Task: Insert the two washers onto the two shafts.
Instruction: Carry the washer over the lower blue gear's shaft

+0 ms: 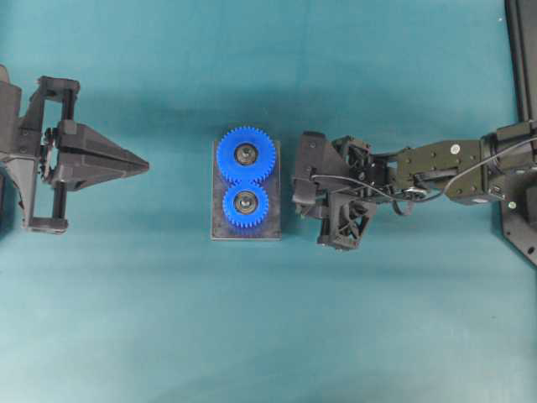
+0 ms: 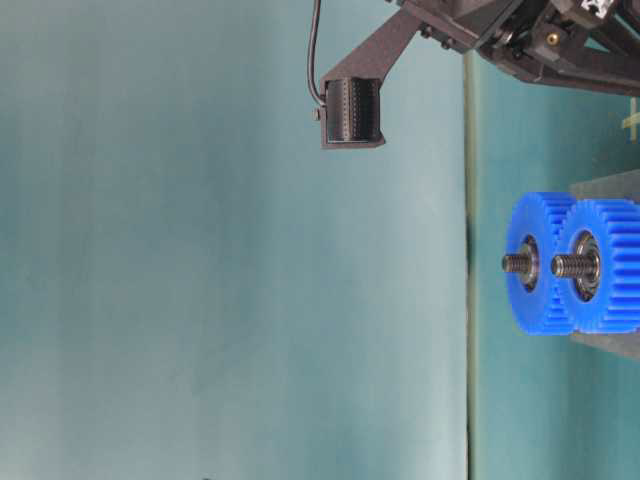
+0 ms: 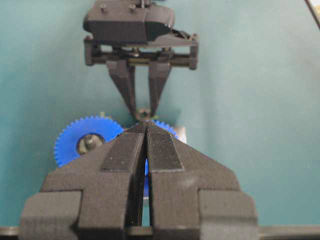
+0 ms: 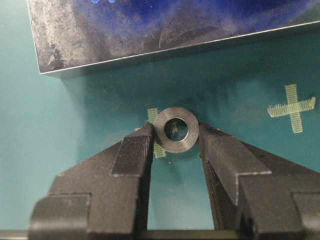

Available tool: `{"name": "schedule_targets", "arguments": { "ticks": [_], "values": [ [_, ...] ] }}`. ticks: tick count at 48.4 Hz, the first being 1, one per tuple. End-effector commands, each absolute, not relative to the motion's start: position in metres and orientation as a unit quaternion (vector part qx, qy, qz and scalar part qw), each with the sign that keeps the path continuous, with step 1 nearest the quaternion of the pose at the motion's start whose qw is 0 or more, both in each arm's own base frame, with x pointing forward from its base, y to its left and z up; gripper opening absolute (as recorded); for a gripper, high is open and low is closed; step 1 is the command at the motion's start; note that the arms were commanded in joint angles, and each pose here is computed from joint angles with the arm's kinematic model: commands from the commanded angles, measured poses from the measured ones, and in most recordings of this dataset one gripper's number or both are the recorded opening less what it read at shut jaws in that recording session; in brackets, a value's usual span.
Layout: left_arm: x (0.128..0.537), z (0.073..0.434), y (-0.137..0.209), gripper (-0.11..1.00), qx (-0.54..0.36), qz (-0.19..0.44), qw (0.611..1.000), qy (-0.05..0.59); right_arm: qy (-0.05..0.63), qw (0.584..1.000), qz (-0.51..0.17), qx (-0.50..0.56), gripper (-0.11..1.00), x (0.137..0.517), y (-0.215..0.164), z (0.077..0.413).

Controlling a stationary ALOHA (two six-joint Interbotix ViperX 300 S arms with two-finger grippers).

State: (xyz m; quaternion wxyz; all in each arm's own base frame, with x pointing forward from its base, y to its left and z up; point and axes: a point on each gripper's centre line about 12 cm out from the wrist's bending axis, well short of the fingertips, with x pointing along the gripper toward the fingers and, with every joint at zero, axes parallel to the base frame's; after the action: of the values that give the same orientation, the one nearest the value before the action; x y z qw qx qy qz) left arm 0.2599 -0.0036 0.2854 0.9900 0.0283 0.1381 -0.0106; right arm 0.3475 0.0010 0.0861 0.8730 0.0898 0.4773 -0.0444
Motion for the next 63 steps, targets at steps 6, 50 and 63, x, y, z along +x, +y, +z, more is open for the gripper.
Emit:
{"name": "schedule_targets", "arguments": {
  "ticks": [6, 50, 63],
  "values": [
    [0.263, 0.297, -0.004, 0.0, 0.028, -0.011, 0.992, 0.121, 0.445, 0.891, -0.026, 0.09, 0.33, 0.361, 0.016, 0.113],
    [0.262, 0.295, -0.004, 0.0, 0.028, -0.011, 0.992, 0.121, 0.417, 0.908, -0.012, 0.043, 0.33, 0.416, 0.01, 0.184],
    [0.261, 0.296, -0.004, 0.0, 0.029, -0.011, 0.992, 0.119, 0.411, 0.911, -0.009, 0.032, 0.33, 0.427, 0.007, 0.18]
  ]
}}
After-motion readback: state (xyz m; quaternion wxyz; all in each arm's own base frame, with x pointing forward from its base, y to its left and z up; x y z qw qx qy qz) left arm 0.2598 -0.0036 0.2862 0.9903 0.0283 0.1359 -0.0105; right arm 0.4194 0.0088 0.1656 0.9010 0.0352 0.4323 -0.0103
